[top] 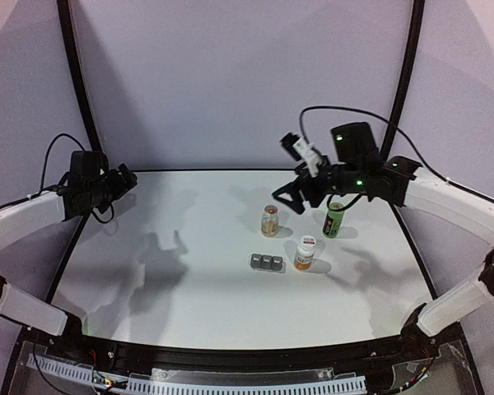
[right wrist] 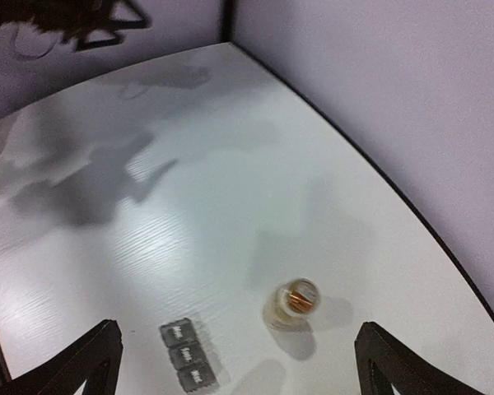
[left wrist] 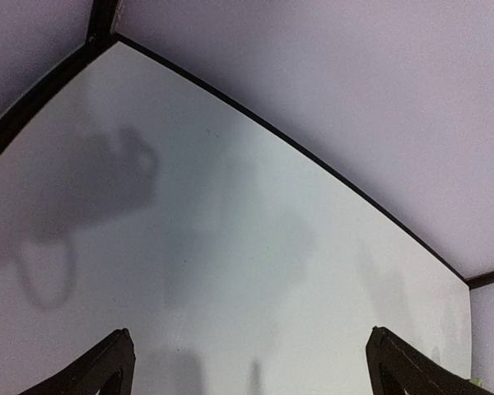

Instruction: Sort the pills into containers

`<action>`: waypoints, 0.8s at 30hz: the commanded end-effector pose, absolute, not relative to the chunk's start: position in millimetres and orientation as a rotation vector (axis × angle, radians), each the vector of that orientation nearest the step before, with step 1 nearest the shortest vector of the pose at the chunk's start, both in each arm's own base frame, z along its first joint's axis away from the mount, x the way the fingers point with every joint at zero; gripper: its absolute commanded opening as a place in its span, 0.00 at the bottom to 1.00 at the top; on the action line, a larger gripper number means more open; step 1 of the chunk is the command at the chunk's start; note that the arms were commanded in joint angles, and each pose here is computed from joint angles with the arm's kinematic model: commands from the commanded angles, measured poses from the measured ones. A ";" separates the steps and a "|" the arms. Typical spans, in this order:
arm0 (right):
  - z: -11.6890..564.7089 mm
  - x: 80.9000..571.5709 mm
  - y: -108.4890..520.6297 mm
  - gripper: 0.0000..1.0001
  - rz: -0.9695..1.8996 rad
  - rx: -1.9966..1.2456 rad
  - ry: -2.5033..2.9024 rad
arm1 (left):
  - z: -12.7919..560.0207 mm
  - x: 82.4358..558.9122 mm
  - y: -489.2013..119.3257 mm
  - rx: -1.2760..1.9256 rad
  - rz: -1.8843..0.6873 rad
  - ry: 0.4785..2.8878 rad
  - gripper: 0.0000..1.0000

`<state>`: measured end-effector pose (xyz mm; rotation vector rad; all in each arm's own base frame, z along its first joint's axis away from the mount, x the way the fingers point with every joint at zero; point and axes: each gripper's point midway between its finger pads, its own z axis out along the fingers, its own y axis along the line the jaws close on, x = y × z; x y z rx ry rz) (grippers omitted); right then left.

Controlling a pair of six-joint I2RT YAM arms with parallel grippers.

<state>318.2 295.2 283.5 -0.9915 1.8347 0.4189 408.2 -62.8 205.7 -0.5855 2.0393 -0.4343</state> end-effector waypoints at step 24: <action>65.3 293.4 311.1 0.84 -0.136 -1.835 2.227 | 163.3 404.0 -107.2 -0.530 -0.486 2.228 1.00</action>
